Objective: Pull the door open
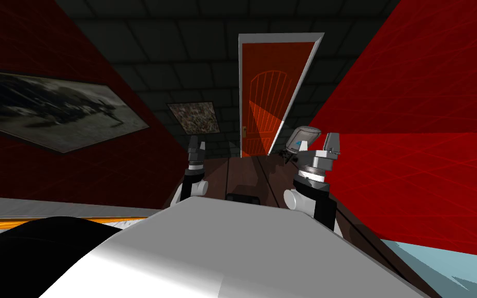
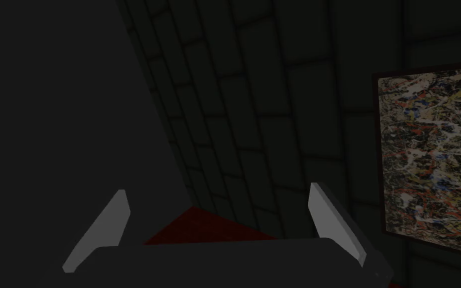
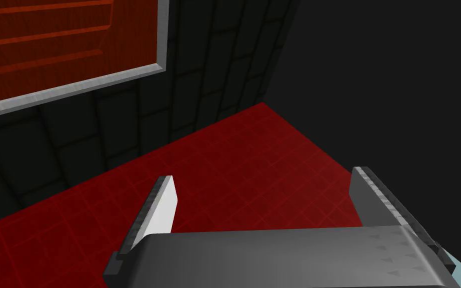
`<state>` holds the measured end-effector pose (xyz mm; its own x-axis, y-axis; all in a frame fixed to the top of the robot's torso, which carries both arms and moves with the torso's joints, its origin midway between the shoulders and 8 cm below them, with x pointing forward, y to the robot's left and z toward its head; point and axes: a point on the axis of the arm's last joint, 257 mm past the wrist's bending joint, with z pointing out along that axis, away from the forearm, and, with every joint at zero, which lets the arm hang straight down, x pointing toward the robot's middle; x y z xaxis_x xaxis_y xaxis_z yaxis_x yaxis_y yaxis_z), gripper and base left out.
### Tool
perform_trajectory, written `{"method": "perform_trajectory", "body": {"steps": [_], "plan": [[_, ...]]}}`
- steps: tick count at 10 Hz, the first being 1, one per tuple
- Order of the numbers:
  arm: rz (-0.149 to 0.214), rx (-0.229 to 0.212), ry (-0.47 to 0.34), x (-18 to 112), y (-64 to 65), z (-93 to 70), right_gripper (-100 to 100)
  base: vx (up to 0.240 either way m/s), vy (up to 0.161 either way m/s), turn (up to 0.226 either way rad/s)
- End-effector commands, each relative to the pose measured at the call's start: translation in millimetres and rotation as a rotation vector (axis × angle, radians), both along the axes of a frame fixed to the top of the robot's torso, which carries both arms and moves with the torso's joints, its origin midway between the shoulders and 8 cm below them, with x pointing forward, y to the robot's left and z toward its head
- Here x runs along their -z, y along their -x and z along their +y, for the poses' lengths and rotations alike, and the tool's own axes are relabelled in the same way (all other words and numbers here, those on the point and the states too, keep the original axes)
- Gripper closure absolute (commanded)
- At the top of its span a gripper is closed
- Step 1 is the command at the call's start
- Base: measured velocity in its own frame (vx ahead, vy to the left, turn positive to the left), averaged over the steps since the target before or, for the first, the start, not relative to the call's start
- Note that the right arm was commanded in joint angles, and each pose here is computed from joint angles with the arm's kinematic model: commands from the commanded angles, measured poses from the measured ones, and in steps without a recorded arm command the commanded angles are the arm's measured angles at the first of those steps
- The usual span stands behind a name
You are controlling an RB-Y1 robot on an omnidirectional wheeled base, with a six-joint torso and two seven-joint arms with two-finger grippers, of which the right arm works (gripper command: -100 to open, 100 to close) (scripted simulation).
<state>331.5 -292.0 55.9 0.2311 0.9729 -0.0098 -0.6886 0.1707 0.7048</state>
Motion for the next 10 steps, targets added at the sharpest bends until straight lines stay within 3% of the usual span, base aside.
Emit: {"method": "perform_trajectory", "body": {"steps": [1,2,7,10], "plan": [[0.005,-0.062,-0.042,7.6,-9.7,6.7,-100,0.065,0.026,-0.043],[0.006,-0.078,-0.053,9.6,-12.2,8.5,-100,0.104,0.019,-0.021],[0.029,-0.259,-0.182,33.1,-40.3,30.7,-100,0.115,0.032,-0.027],[0.043,-0.339,-0.243,44.4,-52.8,41.9,-100,0.095,0.033,-0.023]]}}
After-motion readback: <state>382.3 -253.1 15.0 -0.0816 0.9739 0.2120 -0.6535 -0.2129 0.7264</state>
